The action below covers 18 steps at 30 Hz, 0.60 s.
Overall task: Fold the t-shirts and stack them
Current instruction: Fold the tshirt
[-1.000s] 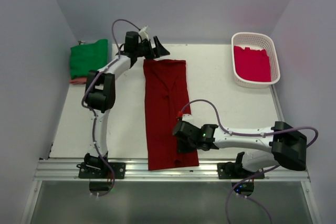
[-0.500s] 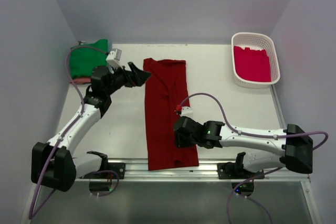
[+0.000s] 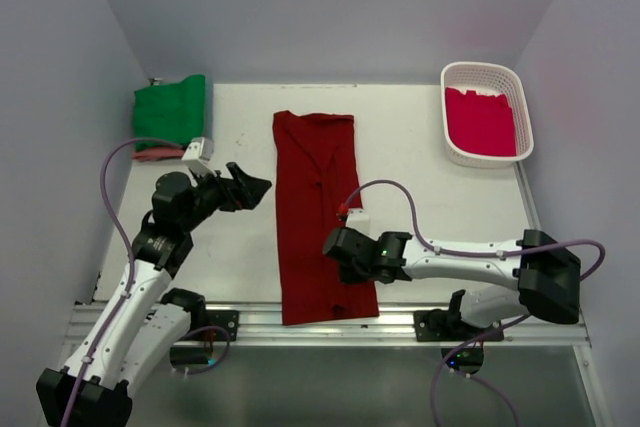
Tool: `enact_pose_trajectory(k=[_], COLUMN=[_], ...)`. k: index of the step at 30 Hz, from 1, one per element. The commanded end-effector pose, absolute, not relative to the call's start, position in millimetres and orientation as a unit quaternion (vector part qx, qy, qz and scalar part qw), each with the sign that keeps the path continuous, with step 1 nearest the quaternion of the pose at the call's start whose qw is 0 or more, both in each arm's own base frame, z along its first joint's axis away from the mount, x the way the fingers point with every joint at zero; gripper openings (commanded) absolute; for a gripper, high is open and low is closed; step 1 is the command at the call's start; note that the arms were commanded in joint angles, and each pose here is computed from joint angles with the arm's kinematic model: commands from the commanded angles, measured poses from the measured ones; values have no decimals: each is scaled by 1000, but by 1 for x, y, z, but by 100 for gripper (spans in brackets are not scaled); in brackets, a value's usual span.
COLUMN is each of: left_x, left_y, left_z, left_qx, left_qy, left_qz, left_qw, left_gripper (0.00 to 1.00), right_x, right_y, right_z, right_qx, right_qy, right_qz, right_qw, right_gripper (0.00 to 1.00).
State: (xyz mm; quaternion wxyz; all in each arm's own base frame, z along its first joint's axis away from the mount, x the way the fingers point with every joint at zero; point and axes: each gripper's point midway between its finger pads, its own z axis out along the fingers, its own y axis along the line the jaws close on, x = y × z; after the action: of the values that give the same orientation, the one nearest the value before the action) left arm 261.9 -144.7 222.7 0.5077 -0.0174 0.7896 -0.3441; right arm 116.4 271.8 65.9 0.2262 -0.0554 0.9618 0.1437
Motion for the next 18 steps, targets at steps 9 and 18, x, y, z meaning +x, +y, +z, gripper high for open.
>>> enact_pose_trajectory(k=[9,18], left_x=[244,251], left_y=[-152,-197], left_z=[215,211], left_qx=[18,92], left_qy=[799,766], left_qz=[-358,-428], left_qw=[483,471], left_gripper=[100,100], right_x=[126,154], right_y=[267,261], right_z=[24,74], right_qx=[-34,-46], right_qy=[970,946], right_qz=[72,68], right_qw=[229,312], right_gripper=[0,0])
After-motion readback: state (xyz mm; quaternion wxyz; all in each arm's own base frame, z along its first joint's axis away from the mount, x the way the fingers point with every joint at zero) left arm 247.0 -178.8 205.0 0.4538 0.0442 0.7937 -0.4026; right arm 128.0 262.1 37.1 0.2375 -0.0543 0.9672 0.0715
